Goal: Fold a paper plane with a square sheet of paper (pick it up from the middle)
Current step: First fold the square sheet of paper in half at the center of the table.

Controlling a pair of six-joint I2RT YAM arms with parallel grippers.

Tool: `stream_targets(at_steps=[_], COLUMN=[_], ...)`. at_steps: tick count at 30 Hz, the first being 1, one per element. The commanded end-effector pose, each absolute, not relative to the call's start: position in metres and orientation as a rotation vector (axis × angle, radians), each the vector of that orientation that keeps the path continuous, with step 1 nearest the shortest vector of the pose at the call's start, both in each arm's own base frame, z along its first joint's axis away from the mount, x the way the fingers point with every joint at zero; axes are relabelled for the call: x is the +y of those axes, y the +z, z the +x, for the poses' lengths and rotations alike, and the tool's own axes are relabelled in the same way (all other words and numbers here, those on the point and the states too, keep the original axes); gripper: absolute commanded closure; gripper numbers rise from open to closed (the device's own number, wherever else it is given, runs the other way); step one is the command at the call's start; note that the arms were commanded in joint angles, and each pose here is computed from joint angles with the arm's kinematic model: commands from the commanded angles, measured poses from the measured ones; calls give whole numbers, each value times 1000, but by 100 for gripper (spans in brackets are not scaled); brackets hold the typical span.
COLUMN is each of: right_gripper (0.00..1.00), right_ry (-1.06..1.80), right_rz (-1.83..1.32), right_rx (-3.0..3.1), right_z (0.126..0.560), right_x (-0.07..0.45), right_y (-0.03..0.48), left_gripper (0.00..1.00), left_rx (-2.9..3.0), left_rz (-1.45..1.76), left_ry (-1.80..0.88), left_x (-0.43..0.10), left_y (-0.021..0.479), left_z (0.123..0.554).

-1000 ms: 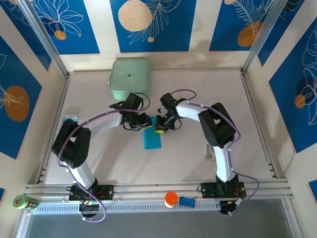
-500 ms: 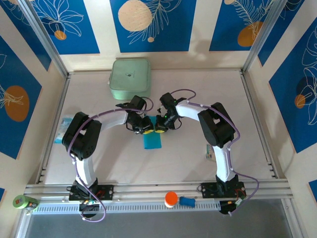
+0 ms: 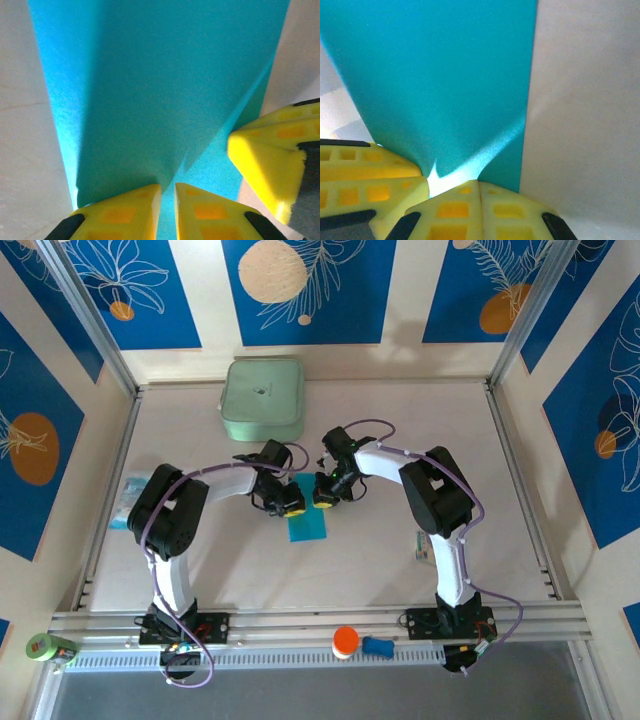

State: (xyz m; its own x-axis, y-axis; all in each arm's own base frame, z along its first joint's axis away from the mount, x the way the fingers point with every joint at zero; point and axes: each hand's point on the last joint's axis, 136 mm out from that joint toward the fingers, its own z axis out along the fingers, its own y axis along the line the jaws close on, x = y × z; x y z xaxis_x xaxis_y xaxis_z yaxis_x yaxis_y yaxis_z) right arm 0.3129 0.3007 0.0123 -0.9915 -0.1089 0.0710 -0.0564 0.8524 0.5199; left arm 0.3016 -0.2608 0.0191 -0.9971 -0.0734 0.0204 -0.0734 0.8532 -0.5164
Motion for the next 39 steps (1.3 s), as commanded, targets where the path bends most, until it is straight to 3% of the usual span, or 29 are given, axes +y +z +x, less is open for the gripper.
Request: stream_targets(at_steps=[1,13,18,23,30,39], right_gripper=[97,97,97,97,98,98], right_ry=[-384,-318,-311,-303,-286,-258], right_rz=[71,96,107,98,102,153], right_rx=[-2884,-2906,-2912,-2908,-2909,-2912], right_z=[279,285,287,288,289,300], right_x=[246,236,236,236,233,218], right_y=[-55,-57,-56,-58,-58,-57], left_gripper=[81,80,80,81,82,82], left_rx=[3046,2973,2812,2771,2858,2883], left_rz=[-90,-134,-132,-153,-194,-363], left_ry=[-837,-853,-1025,-1072,-928,-677], left_x=[-244,-204,-234,-266,-256,-186], left_y=[7,23,59,54,24,0], left_z=[295,283,304,321,328,317])
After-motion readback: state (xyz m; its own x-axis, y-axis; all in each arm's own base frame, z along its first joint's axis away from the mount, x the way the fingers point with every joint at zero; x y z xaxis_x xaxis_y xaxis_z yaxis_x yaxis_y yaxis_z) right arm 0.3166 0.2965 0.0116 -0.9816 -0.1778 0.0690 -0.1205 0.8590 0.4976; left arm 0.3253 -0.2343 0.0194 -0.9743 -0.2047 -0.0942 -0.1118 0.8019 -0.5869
